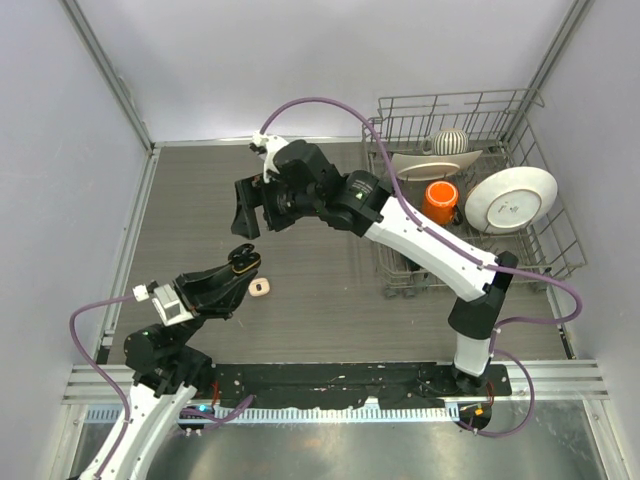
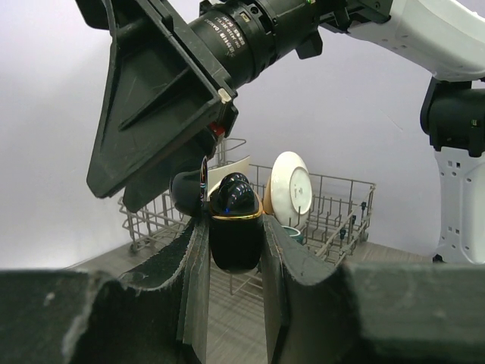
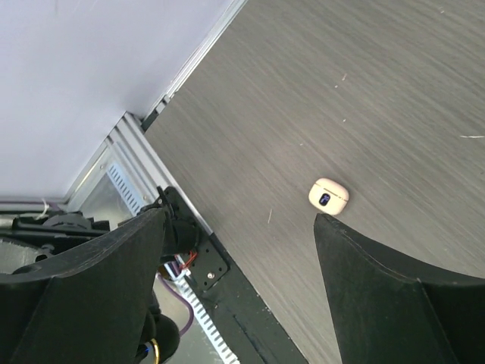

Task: Insert the wireless bluetooth earbuds into the charging case
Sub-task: Close the charging case.

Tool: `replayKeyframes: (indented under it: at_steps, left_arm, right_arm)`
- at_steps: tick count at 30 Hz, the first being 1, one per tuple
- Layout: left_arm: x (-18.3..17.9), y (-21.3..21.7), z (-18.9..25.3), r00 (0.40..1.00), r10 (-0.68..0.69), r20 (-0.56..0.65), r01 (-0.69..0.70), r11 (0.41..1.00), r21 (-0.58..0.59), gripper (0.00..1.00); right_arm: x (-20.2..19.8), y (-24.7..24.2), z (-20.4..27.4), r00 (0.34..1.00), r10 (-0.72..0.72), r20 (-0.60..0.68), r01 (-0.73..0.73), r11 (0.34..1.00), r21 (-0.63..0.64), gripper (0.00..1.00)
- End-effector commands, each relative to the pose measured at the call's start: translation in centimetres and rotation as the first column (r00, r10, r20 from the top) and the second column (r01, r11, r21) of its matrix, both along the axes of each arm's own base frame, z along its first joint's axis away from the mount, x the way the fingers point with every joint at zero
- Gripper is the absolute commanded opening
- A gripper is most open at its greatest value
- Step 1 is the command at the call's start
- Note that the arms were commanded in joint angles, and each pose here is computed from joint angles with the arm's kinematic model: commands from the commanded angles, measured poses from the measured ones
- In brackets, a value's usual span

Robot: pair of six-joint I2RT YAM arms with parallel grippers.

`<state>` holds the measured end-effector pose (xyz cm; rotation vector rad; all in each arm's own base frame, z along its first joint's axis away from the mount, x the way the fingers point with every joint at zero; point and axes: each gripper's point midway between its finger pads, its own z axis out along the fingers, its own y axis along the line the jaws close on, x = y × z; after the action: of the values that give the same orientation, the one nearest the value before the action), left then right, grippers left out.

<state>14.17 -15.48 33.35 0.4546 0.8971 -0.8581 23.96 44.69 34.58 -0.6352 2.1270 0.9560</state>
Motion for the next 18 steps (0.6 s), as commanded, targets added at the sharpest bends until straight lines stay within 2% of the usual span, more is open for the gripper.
replayKeyframes:
  at_steps: [1, 14, 17, 18]
  left_arm:
    - [-0.5, 0.1, 1.1, 0.999, -0.01, 0.044, 0.011, 1.0, -0.022, 0.0]
    - [-0.1, 0.2, 1.3, 0.999, 0.005, 0.038, -0.003, 1.0, -0.028, 0.0]
    - [0.2, 0.3, 1.2, 1.0, 0.015, 0.02, -0.014, 0.999, -0.037, 0.0]
    - [0.4, 0.3, 1.1, 1.0, 0.018, 0.009, -0.018, 0.999, -0.033, 0.0]
  right_arm:
    - [-1.9, 1.4, 2.4, 0.995, 0.085, 0.061, -0.088, 0.995, 0.054, 0.85]
    - [-3.9, -0.6, 0.5, 0.994, 0.071, 0.079, -0.069, 0.997, -0.02, 0.85]
    - [-2.6, -2.0, 1.0, 0.992, -0.034, 0.117, 0.037, 0.999, -0.016, 0.85]
    - [-1.4, -2.9, 0.4, 0.983, -0.112, 0.143, 0.118, 0.992, -0.037, 0.85]
